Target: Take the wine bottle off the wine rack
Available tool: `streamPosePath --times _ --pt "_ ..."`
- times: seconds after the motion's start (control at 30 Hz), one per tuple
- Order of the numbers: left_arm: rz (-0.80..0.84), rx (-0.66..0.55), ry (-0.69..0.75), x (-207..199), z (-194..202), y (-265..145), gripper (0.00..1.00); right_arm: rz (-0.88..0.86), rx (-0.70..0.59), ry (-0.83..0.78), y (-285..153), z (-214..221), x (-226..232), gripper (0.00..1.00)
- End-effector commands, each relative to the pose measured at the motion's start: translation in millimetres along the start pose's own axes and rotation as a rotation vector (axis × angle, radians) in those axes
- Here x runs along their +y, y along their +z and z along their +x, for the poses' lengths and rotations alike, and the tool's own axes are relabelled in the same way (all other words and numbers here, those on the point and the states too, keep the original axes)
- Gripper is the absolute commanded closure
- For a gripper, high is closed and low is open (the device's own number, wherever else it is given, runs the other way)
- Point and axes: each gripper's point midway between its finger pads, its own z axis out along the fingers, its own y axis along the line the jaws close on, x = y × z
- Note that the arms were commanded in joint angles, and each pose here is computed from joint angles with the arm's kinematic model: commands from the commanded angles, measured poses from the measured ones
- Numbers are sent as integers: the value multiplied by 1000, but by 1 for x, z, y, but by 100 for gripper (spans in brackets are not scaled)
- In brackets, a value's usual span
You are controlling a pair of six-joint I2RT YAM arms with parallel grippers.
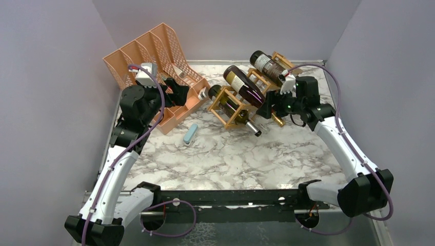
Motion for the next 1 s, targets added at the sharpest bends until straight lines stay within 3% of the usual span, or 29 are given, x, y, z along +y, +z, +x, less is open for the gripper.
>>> streamPosePath --times 0.0,0.27,0.97 --pt "28 6 -14 -5 4 -1 1 -77 18 -11 3 1 13 17" --pt "30 8 -16 -5 4 -2 1 -167 45 2 17 7 22 35" --pt "15 19 -13 -3 7 -1 1 -342 53 54 33 10 43 43"
